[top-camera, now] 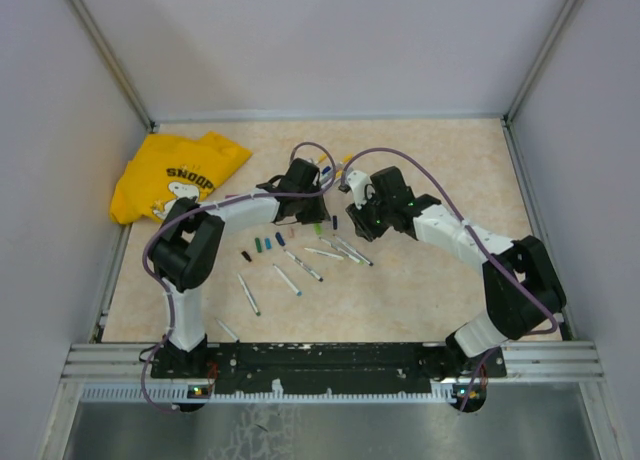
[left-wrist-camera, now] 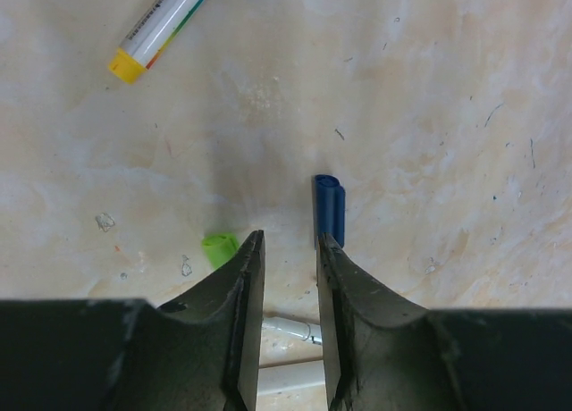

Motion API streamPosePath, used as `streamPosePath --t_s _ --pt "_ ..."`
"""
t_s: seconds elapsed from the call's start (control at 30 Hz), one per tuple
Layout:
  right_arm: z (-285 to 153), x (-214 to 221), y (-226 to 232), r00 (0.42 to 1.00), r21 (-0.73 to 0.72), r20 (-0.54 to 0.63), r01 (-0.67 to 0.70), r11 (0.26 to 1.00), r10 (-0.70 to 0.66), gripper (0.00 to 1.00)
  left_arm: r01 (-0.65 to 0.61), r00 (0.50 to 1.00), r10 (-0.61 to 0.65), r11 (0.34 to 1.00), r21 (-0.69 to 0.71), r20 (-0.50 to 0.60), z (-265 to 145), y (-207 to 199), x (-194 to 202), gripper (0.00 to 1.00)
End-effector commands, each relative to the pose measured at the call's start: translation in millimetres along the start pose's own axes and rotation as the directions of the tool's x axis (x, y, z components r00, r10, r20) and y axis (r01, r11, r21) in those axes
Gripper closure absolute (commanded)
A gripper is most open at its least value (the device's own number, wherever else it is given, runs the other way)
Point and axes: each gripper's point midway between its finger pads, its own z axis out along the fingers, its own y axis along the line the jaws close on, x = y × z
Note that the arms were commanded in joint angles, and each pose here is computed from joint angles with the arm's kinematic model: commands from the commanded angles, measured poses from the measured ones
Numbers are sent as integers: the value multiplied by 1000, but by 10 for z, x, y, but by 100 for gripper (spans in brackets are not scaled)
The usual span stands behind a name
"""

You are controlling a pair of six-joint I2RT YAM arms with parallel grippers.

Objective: Open the pen caps
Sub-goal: Place the pen cap at the center of the board, then pick up the pen from the center of the board.

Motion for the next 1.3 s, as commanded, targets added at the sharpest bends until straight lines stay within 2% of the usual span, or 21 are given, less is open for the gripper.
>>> streamPosePath --t_s 0.0,0.2,0.47,0.53,0.67,0.8,0.87,0.9,1.13,1.27 --pt "-154 -270 -67 996 24 91 21 999 -24 68 -16 1000 16 1000 15 9 -47 -80 -48 66" --pt "-152 -263 -60 996 20 90 23 1000 -24 68 -35 997 30 997 69 72 -284 -213 -200 65" --pt "-158 -264 -53 996 15 91 24 1000 -26 68 -161 972 140 982 99 191 -618 -222 -348 66" --pt "-160 -265 -47 995 12 92 27 1000 -28 68 -250 948 223 964 94 229 -692 -188 -372 66" --pt "-164 -269 -41 995 9 94 27 1000 -27 68 -409 863 380 912 20 332 -920 -17 -458 61" --pt "-163 -268 -31 995 3 94 29 1000 -29 68 -449 797 436 891 -71 418 -1089 260 -488 41" --pt "-164 -267 -28 995 1 94 31 1000 -31 68 -429 788 420 899 -87 450 -1158 370 -546 33" --pt "-164 -270 -29 995 1 96 32 999 -32 68 -416 793 405 906 -80 455 -1178 414 -559 32" --pt "-164 -265 -28 995 1 94 33 999 -33 68 -233 882 146 962 145 449 -1177 648 -565 33" --pt "-163 -262 -26 995 0 93 32 999 -32 68 -69 892 2 989 132 453 -1144 897 -650 36"
